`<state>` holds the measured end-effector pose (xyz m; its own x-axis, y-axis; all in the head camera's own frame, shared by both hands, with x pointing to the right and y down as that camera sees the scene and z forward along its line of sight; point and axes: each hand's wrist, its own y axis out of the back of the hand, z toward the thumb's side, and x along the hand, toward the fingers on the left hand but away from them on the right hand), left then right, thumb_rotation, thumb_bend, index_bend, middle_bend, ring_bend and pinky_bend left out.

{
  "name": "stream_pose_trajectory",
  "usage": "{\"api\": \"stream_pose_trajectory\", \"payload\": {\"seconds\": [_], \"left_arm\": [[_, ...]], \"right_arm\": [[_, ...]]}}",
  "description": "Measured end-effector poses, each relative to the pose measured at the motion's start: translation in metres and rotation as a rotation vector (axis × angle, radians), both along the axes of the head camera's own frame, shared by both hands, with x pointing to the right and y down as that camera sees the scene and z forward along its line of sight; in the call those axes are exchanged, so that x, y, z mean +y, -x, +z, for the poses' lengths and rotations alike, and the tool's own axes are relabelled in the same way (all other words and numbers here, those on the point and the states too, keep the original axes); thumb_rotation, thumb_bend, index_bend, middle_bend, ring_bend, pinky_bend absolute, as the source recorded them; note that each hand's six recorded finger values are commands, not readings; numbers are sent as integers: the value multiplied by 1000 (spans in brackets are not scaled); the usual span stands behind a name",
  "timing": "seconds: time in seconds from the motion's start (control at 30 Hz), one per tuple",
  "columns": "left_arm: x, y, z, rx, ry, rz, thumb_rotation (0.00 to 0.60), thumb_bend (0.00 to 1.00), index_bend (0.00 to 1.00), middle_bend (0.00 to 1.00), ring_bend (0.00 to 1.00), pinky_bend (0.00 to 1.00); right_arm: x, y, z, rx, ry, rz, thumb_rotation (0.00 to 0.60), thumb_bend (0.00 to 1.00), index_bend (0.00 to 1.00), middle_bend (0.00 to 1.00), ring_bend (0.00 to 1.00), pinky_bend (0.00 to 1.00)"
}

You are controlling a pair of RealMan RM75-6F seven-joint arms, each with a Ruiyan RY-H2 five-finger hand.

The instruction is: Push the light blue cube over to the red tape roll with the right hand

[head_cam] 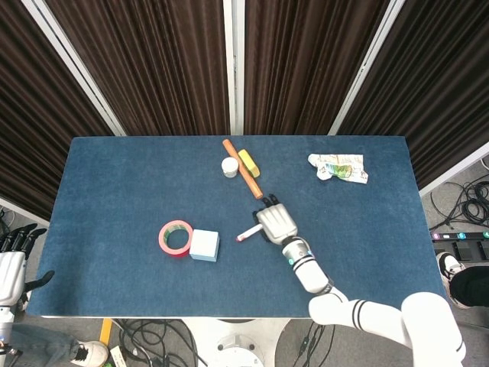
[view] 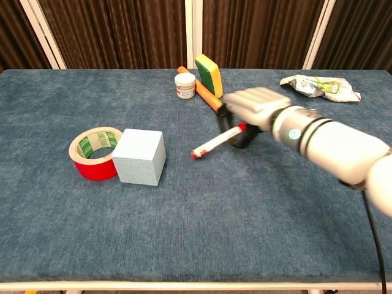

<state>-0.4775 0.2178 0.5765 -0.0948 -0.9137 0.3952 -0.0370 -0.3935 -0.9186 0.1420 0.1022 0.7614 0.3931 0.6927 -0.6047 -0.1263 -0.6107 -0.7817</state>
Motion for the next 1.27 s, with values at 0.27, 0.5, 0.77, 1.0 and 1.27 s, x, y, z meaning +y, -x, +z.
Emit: {"api": "stream_pose_trajectory", "payload": {"seconds": [0.27, 0.5, 0.77, 1.0, 1.27], "left_arm": [[0, -1, 0, 3, -2, -2, 600, 195, 256, 251, 159, 171], [-1, -5, 0, 10, -7, 9, 600, 195, 256, 251, 159, 171], [-2, -6, -3, 11, -16, 10, 600, 195, 256, 251, 159, 171], [-4, -7, -2, 19, -19, 3, 600, 195, 256, 251, 159, 171], [-4, -5, 0, 10, -10, -14, 600, 195, 256, 251, 159, 171]], "right_arm": [[-3, -69, -8, 68, -18, 78, 600, 370, 511, 471, 111, 82], [1, -119, -13, 125, -3, 123, 600, 335, 245, 304, 25, 35], [9, -139, -20, 156, 1, 123, 600, 281, 172, 249, 0, 20], [3, -184, -75, 127, -123, 196, 600, 282, 171, 258, 0, 20], [33, -254, -169, 69, -277, 284, 600, 279, 167, 233, 0, 21]]}}
